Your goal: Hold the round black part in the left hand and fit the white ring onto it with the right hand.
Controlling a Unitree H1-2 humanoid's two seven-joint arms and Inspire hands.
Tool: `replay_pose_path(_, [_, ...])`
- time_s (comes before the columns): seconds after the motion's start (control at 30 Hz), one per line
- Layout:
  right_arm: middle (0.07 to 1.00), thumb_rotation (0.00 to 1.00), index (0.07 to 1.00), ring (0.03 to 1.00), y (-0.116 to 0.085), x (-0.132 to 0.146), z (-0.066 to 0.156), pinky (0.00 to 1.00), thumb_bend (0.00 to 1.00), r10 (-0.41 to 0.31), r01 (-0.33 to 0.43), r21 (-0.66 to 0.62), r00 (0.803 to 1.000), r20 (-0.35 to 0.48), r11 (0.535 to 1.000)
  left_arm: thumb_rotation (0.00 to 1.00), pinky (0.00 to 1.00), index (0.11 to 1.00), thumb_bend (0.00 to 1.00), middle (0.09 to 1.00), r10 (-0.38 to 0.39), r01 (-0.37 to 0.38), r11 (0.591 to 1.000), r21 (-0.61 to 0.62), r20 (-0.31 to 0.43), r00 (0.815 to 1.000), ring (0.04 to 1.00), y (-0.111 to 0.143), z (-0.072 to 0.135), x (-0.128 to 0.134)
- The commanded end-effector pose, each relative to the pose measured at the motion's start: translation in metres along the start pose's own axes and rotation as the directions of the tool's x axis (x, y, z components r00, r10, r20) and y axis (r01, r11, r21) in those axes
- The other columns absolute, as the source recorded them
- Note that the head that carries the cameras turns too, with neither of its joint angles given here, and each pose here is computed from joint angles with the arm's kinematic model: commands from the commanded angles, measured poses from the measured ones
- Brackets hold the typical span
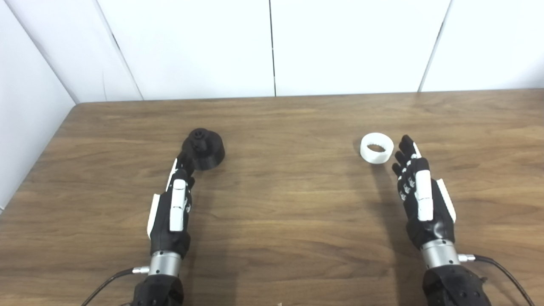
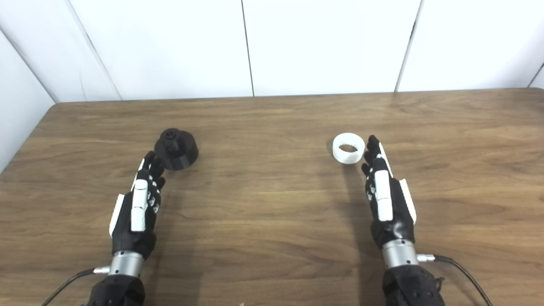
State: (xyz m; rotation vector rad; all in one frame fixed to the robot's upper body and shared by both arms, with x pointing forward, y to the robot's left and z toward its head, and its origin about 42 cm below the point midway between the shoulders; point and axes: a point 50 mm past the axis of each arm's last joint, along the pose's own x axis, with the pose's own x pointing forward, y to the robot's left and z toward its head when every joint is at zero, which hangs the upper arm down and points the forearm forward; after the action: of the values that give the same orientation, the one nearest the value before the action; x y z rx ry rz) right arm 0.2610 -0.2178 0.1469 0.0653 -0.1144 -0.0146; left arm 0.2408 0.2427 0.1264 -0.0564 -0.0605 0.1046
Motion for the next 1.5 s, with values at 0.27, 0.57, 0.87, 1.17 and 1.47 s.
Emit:
replay_pose_path(0.27, [1.000, 1.00, 0.984, 1.000, 0.003, -0.017, 0.000, 1.00, 0.63, -0.012, 0.012, 0.028, 1.000, 0.016, 1.000, 0.94, 1.00, 1.000, 0.53, 1.000, -0.002, 0.002, 1.000, 0.018, 0.044, 0.999, 1.000, 0.009, 0.005, -0.008])
replay_pose_path(0.57, [1.000, 1.00, 0.983, 1.000, 0.004, -0.018, 0.000, 1.00, 0.63, -0.006, 0.006, 0.033, 1.000, 0.015, 0.999, 0.90, 1.00, 1.000, 0.49, 1.000, -0.023, 0.021, 0.999, 0.035, 0.045, 0.999, 1.000, 0.013, 0.013, -0.002])
replay_pose_path(0.87, [1.000, 1.00, 0.979, 1.000, 0.005, -0.017, -0.001, 1.00, 0.63, -0.008, 0.008, 0.031, 1.000, 0.015, 0.999, 0.72, 1.00, 1.000, 0.68, 1.000, -0.051, 0.045, 0.983, 0.180, 0.031, 0.998, 1.000, 0.041, 0.027, 0.013])
replay_pose_path(1.17, [1.000, 1.00, 0.979, 1.000, 0.007, -0.019, -0.003, 1.00, 0.64, 0.000, -0.001, 0.026, 1.000, 0.006, 1.000, 0.61, 1.00, 1.000, 0.77, 1.000, -0.073, 0.052, 0.895, 0.444, 0.029, 0.997, 1.000, 0.060, 0.052, 0.041])
replay_pose_path(1.47, [1.000, 1.00, 0.979, 1.000, 0.007, -0.018, -0.006, 1.00, 0.65, 0.001, -0.001, 0.028, 1.000, 0.003, 1.000, 0.41, 1.00, 0.982, 0.89, 1.000, -0.068, 0.037, 0.821, 0.569, 0.033, 0.997, 1.000, 0.066, 0.069, 0.069])
